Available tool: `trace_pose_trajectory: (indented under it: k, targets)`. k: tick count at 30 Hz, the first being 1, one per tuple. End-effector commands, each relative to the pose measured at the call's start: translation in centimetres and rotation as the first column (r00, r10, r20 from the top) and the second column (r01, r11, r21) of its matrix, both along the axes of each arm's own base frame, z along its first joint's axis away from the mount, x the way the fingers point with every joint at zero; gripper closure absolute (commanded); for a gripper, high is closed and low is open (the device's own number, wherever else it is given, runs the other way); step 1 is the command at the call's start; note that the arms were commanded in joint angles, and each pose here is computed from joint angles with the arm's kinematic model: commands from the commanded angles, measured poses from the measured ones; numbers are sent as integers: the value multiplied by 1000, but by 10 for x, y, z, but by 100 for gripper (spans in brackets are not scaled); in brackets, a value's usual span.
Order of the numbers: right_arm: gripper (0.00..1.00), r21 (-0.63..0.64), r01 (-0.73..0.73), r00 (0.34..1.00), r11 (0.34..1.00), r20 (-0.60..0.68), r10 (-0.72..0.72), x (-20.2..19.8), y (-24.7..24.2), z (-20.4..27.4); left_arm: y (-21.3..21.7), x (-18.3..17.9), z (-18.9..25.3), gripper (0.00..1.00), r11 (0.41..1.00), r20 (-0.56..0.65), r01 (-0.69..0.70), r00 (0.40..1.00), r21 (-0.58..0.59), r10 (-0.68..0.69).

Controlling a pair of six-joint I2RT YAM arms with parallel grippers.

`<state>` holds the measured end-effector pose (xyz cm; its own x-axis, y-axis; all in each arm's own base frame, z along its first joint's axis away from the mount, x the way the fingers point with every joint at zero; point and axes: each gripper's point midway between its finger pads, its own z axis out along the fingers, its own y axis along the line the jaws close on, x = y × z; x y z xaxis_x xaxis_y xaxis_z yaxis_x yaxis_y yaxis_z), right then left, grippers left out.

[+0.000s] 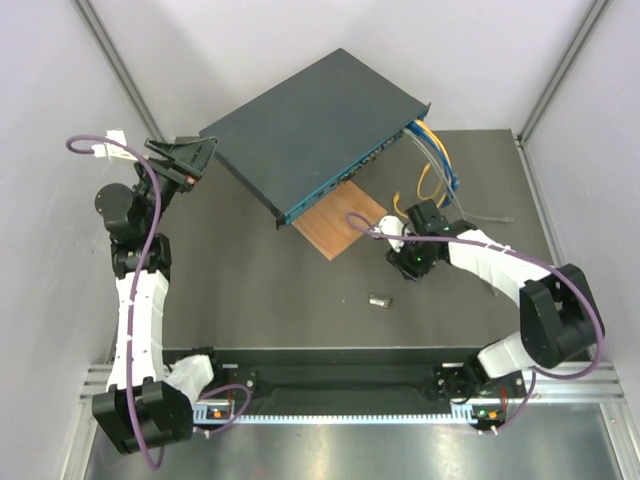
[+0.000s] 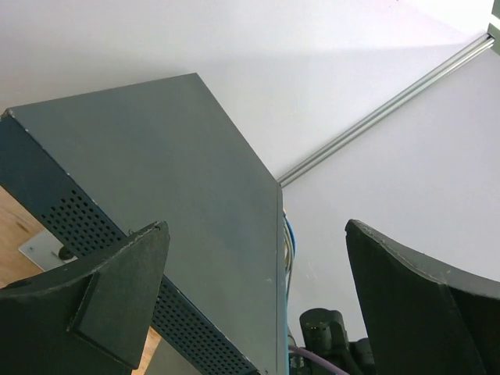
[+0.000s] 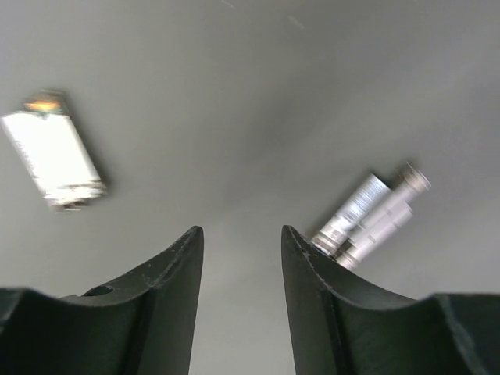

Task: Insert the plug into the switch port

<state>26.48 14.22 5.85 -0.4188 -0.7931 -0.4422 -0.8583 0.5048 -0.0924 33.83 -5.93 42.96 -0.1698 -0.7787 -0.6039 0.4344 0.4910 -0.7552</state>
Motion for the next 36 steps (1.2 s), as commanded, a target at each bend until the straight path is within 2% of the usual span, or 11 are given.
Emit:
trace_pose_trajectory:
  k: [1, 7, 16, 20, 25, 28, 29, 32, 36]
  targets:
    - [57, -22, 123, 987, 992, 109, -120, 40, -21, 17, 5, 4, 4, 1, 999, 34, -27, 999, 27, 26]
    - [59, -66, 192, 978, 979, 92, -186, 50, -64, 5, 5, 11, 3, 1, 1000, 33, -12, 999, 18, 12]
    - [64, -106, 213, 976, 971, 76, -205, 63, -78, -15, 6, 13, 3, 1, 1000, 40, -13, 999, 21, 12]
    - [75, -117, 227, 972, 967, 86, -218, 69, -83, -21, 6, 12, 3, 1, 1000, 40, -14, 999, 24, 13]
    - [76, -121, 254, 964, 960, 105, -243, 77, -97, -20, 5, 14, 2, 1, 1000, 36, -11, 999, 23, 10]
    - [83, -109, 260, 962, 959, 112, -248, 81, -103, -15, 6, 16, 1, 1, 1000, 34, -8, 999, 24, 7]
    - [90, -95, 253, 964, 963, 105, -243, 80, -103, -14, 6, 16, 1, 1, 1000, 39, -9, 999, 27, 8]
    - [100, -46, 226, 970, 973, 98, -221, 79, -96, -4, 6, 17, 2, 1, 999, 43, -9, 999, 33, 7]
    - [100, -1, 176, 981, 984, 88, -176, 71, -87, 8, 7, 22, 4, 1, 999, 31, -14, 999, 43, 13]
